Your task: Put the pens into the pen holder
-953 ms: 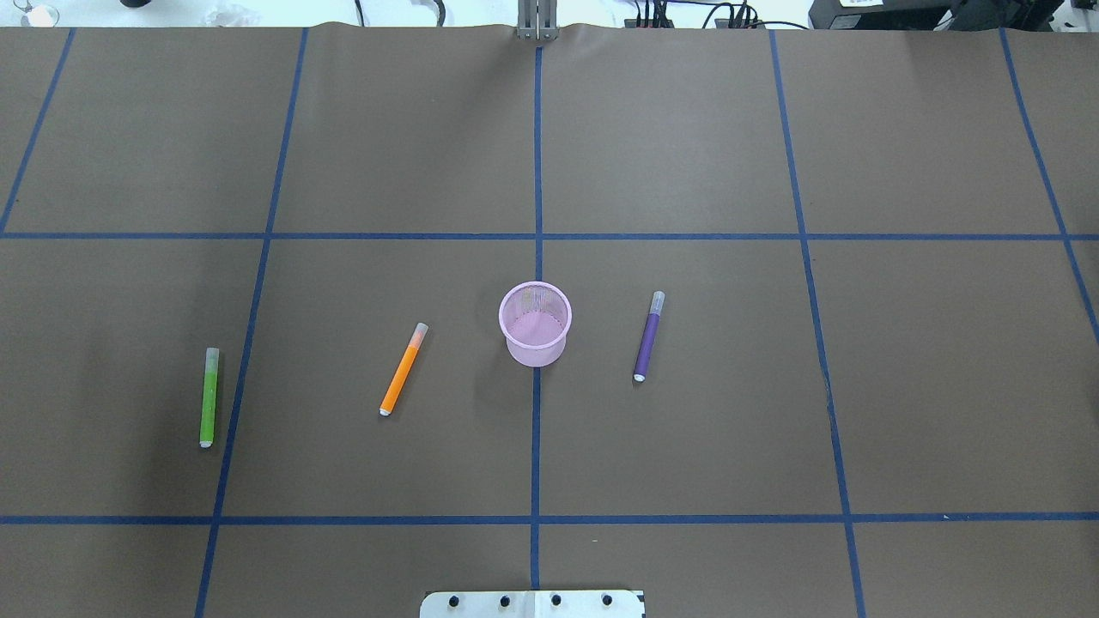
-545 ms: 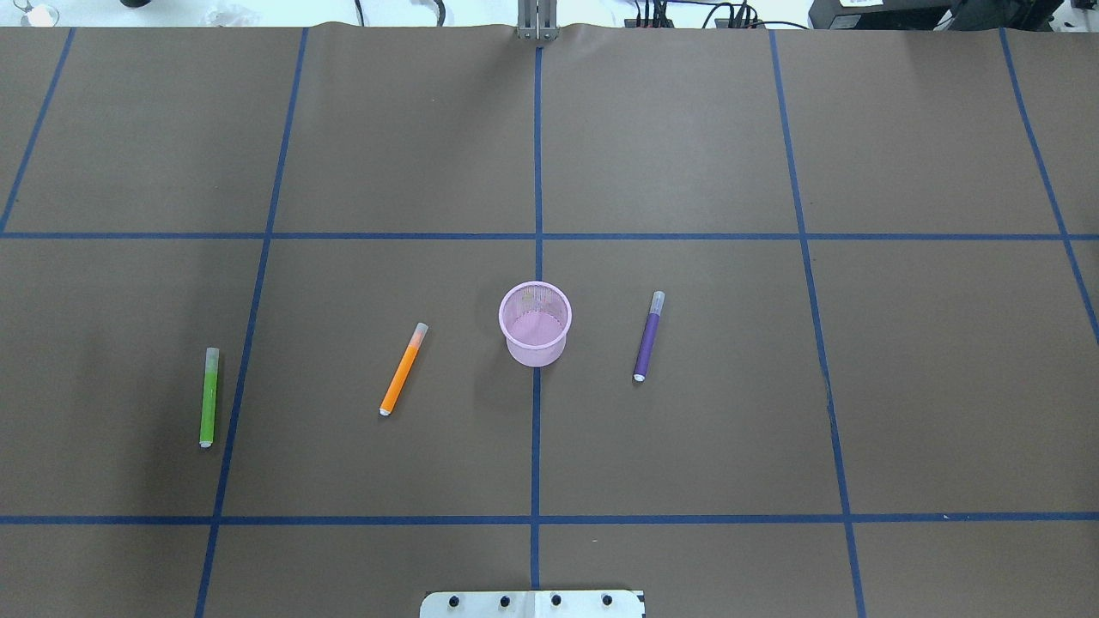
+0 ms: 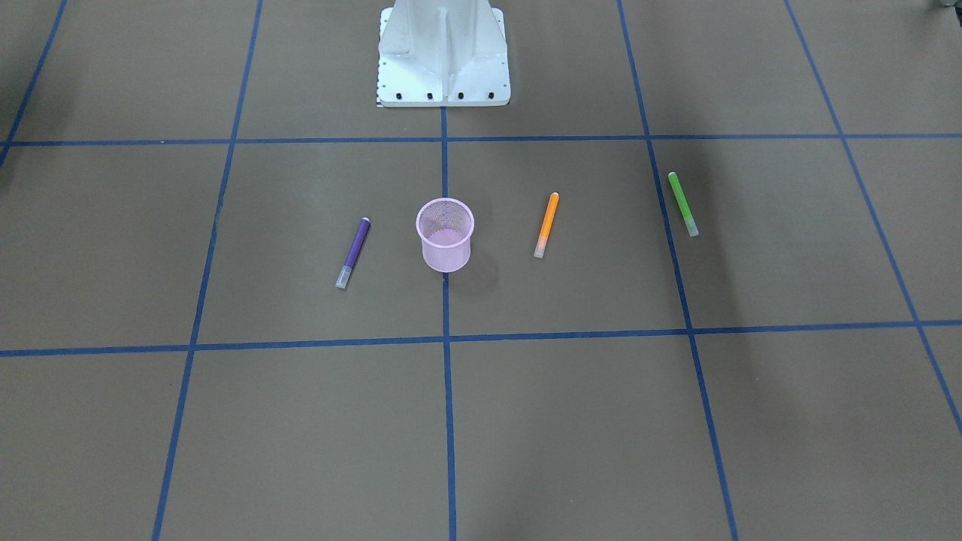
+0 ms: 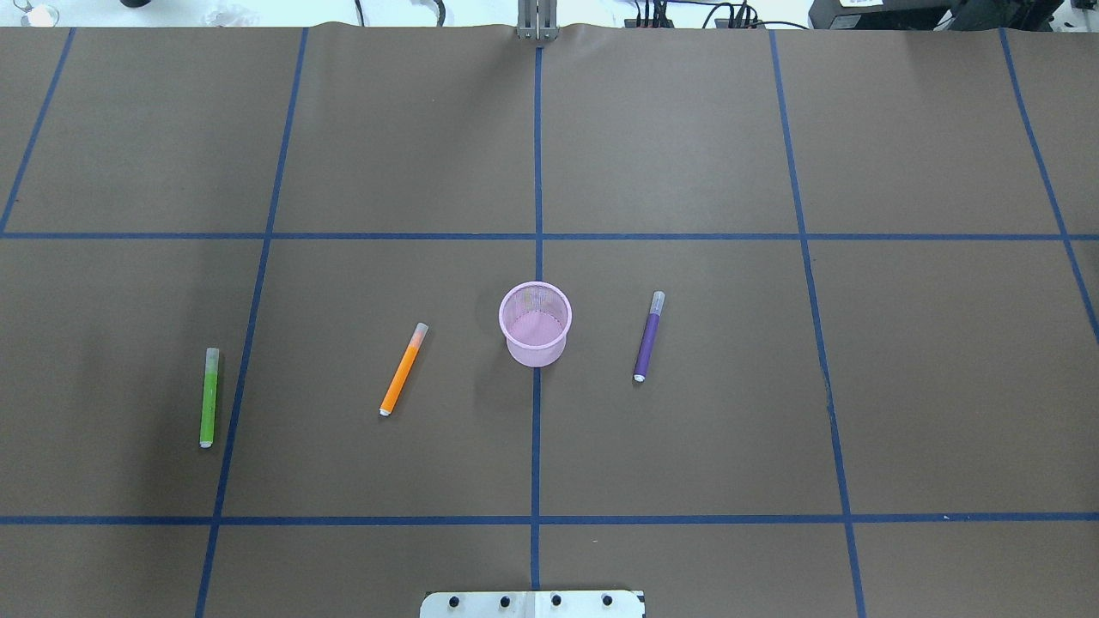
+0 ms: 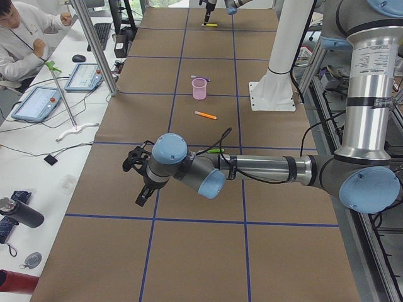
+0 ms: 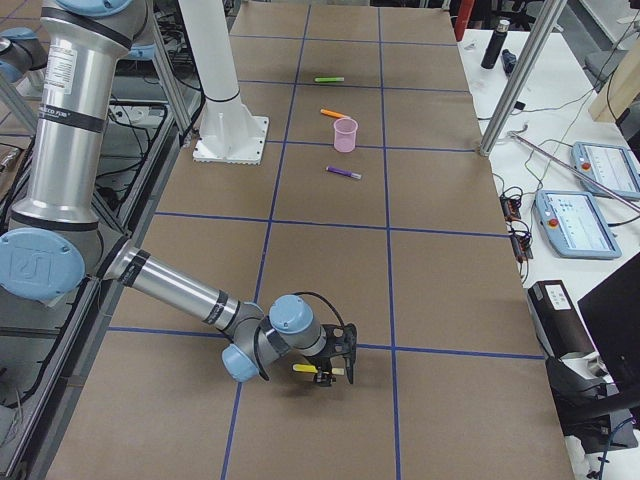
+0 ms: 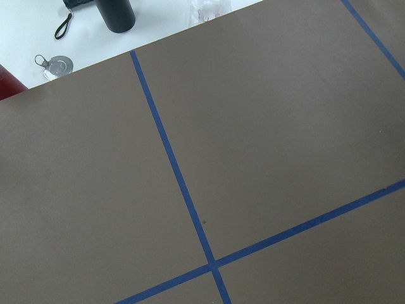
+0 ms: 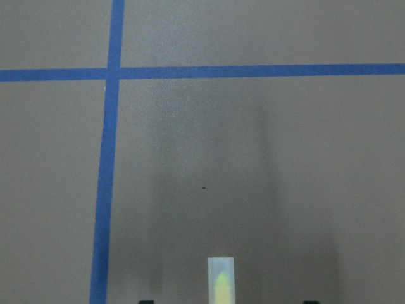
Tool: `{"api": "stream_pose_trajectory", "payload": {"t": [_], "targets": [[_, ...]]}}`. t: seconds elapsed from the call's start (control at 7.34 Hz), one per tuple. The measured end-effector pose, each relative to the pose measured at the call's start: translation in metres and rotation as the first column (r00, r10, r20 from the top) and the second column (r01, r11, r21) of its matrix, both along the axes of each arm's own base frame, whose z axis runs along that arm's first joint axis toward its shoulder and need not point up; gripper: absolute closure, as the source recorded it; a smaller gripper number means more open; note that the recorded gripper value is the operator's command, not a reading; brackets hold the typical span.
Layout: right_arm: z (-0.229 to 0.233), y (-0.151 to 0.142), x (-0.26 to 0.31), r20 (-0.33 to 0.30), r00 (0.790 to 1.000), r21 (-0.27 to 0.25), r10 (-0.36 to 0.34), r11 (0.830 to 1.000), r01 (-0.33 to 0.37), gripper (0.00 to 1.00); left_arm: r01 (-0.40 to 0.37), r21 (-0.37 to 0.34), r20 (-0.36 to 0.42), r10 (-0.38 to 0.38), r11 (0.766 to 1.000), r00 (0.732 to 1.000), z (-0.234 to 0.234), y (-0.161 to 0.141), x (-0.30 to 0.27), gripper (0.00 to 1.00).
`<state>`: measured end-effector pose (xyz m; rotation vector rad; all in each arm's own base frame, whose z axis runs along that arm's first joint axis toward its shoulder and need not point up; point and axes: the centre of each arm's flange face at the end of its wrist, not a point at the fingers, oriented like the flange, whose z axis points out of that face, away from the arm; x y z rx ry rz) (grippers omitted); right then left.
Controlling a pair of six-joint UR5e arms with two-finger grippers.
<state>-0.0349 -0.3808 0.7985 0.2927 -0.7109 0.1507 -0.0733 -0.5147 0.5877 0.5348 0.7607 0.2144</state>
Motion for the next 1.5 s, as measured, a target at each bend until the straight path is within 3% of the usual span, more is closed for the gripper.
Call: {"api": "stream_pose_trajectory", "payload": {"t": [0.27, 0.54, 1.09, 1.36, 1.5], "targets": [[0.003, 0.001, -0.006, -0.013, 1.0, -0.001, -0.01, 1.0, 0.01, 0.58, -0.001, 0.001, 0.0, 0.001, 1.0, 1.0, 0.0, 0.0, 0.0, 0.0], [0.007, 0.002, -0.007, -0.025, 1.0, -0.005, -0.011, 1.0, 0.011, 1.0, -0.001, 0.001, 0.0, 0.001, 1.0, 1.0, 0.0, 0.0, 0.0, 0.0], [-0.005, -0.005, -0.01, -0.017, 1.0, 0.022, -0.01, 1.0, 0.011, 1.0, -0.001, -0.001, 0.0, 0.001, 1.0, 1.0, 0.001, 0.001, 0.0, 0.0], [-0.056, -0.035, -0.02, 0.02, 1.0, 0.126, -0.009, 0.992, 0.006, 1.0, -0.001, -0.005, 0.0, 0.001, 1.0, 1.0, 0.003, 0.002, 0.0, 0.0], [-0.096, -0.055, -0.027, 0.051, 0.999, 0.21, -0.013, 0.978, 0.002, 1.0, -0.001, -0.006, 0.0, 0.001, 1.0, 1.0, 0.004, 0.002, 0.0, 0.0]]}}
